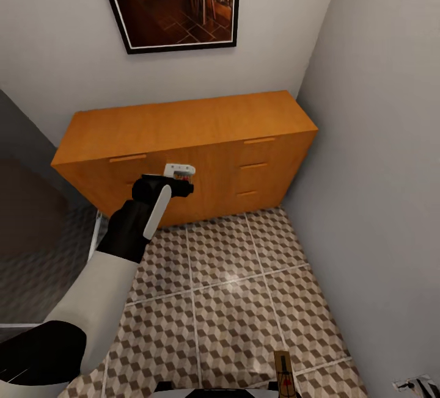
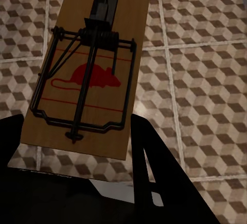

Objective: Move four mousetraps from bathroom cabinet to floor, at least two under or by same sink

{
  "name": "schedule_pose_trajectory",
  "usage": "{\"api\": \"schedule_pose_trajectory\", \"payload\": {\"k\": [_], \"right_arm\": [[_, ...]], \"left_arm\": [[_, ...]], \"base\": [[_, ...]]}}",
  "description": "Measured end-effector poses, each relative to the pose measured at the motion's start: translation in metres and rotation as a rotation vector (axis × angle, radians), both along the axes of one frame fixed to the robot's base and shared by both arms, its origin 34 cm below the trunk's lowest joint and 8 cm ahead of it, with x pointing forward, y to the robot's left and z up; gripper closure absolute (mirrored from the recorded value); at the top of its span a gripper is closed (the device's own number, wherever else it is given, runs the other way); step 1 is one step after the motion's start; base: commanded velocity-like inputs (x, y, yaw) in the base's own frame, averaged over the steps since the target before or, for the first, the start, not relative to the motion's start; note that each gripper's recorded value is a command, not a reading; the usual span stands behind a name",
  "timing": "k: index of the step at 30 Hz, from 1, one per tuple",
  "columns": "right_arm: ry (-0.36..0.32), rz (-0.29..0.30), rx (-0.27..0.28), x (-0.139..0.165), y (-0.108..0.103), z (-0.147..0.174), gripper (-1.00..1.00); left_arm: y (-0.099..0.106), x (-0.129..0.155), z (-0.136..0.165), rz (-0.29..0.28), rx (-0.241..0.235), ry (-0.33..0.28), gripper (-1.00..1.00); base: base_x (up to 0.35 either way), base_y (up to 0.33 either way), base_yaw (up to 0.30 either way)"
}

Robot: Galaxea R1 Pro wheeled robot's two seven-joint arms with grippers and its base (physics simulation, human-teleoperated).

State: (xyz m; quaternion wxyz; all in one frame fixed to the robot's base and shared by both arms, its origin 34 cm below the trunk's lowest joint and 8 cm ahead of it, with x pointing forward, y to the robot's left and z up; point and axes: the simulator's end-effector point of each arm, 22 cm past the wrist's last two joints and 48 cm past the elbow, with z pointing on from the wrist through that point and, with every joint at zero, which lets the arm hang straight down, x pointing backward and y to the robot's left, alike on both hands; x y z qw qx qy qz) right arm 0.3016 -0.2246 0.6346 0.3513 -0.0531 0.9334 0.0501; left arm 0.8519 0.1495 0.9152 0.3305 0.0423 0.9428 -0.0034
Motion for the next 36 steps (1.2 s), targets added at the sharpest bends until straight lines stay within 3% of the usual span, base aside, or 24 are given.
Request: {"api": "schedule_pose_trajectory", "payload": {"k": [8,14,22,25,29,33,36], "right_arm": [[0.000,0.000,0.000,0.000,0.000,0.000,1.00],[0.000,0.000,0.000,0.000,0.000,0.000,1.00],[0.000,0.000,0.000,0.000,0.000,0.000,1.00],[0.000,0.000,0.000,0.000,0.000,0.000,1.00],[0.000,0.000,0.000,0.000,0.000,0.000,1.00],[0.000,-0.001,-0.001,0.000,-0.001,0.000,1.00],[0.000,-0.001,-0.002,0.000,-0.001,0.000,1.00]], "left_arm": [[0.003,-0.023,-0.063,0.013,0.016,0.093,1.00],[-0.006,-0.047,-0.114,-0.026,0.064,0.139,1.00],[0.011,-0.092,-0.188,-0.012,0.109,0.215,1.00],[0.026,-0.132,-0.235,0.007,0.115,0.248,1.00],[0.038,-0.186,-0.278,-0.004,0.080,0.274,1.00],[0.047,-0.230,-0.301,-0.011,0.052,0.262,1.00],[0.064,-0.274,-0.318,-0.004,0.057,0.278,1.00]], "base": [[0.000,0.000,0.000],[0.000,0.000,0.000],[0.000,0.000,0.000],[0.000,0.000,0.000],[0.000,0.000,0.000],[0.000,0.000,0.000],[0.000,0.000,0.000]]}}
